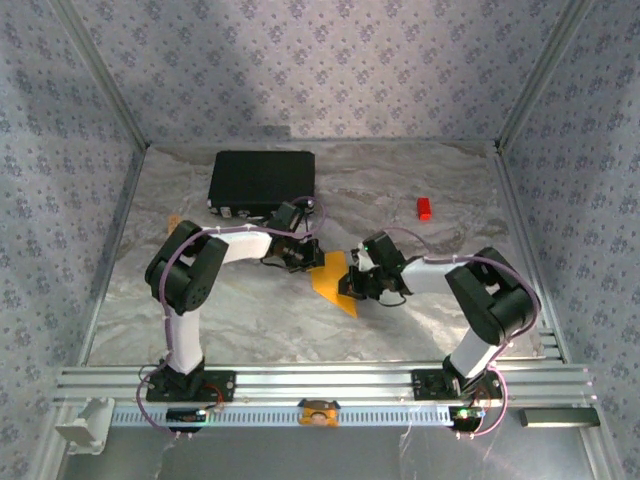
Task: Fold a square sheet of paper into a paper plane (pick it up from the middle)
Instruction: Fourth fold the wing at the center of the table.
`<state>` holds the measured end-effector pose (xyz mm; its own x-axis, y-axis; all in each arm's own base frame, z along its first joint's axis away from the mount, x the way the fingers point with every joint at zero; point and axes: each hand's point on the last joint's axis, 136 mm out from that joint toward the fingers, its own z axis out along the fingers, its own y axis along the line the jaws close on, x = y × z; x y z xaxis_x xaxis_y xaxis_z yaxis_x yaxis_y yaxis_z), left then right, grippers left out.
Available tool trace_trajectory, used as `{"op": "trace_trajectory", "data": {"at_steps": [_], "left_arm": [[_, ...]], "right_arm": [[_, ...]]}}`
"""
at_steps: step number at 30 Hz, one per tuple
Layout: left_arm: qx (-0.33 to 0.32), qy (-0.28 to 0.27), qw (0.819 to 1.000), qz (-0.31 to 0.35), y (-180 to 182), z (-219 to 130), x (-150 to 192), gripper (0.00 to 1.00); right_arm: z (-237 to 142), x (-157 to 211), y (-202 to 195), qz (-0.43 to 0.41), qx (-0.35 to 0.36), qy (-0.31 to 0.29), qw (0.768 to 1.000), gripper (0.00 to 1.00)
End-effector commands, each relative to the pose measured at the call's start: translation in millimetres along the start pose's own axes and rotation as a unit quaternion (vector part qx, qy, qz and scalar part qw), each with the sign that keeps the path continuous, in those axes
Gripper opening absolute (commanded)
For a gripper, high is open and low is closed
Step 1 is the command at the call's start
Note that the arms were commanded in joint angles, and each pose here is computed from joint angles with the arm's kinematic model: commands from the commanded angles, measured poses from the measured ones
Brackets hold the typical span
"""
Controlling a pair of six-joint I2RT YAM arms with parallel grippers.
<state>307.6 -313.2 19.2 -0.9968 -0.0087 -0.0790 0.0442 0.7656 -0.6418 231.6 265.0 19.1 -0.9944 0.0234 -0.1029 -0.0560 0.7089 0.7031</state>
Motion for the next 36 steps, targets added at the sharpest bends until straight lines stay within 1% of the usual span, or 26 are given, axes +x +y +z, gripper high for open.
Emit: {"op": "trace_trajectory", "data": {"at_steps": [1, 8, 11, 15, 19, 22, 25, 28, 30, 32, 33, 36], "left_arm": [[-0.044, 0.013, 0.999, -0.021, 31.7, 8.8, 7.5, 0.10], [-0.047, 0.012, 0.999, -0.023, 33.4, 8.9, 7.0, 0.09], [-0.047, 0.013, 0.998, -0.025, 33.7, 9.2, 6.9, 0.09], [-0.048, 0.009, 0.998, -0.026, 33.7, 7.8, 6.1, 0.09], [-0.049, 0.008, 0.998, -0.030, 34.4, 7.9, 6.6, 0.09], [-0.047, 0.009, 0.998, -0.032, 34.5, 8.9, 7.0, 0.09], [-0.041, 0.008, 0.998, -0.036, 32.3, 9.0, 6.4, 0.09], [-0.037, 0.006, 0.999, -0.039, 30.8, 8.0, 6.6, 0.09], [-0.038, 0.007, 0.998, -0.042, 30.3, 7.0, 7.1, 0.09], [-0.037, 0.009, 0.998, -0.047, 30.3, 6.8, 8.1, 0.09], [-0.035, 0.008, 0.998, -0.048, 30.4, 6.9, 8.2, 0.10], [-0.032, 0.009, 0.998, -0.054, 29.8, 7.9, 8.9, 0.09]], "right_arm": [[-3.3, 27.4, -24.0, 0.030, 0.031, 0.025, 0.999, 0.02], [-16.2, 54.0, -44.4, 0.053, 0.046, 0.019, 0.997, 0.03], [-19.8, 69.9, -50.1, 0.064, 0.045, 0.026, 0.997, 0.05], [-26.8, 83.4, -61.5, 0.077, 0.058, 0.014, 0.995, 0.05], [-35.9, 89.0, -57.6, 0.075, 0.053, 0.007, 0.996, 0.06], [-44.8, 91.2, -57.6, 0.070, 0.065, 0.004, 0.995, 0.07], [-51.3, 82.9, -43.8, 0.065, 0.048, -0.010, 0.997, 0.13], [-57.1, 69.0, -34.3, 0.073, 0.048, -0.035, 0.996, 0.25], [-58.0, 60.5, -24.8, 0.073, 0.034, -0.046, 0.996, 0.29], [-56.8, 52.7, -18.3, 0.081, 0.023, -0.056, 0.995, 0.36], [-56.0, 49.7, -17.6, 0.087, 0.021, -0.059, 0.994, 0.38], [-50.6, 44.3, -8.7, 0.091, 0.002, -0.055, 0.994, 0.39]]}}
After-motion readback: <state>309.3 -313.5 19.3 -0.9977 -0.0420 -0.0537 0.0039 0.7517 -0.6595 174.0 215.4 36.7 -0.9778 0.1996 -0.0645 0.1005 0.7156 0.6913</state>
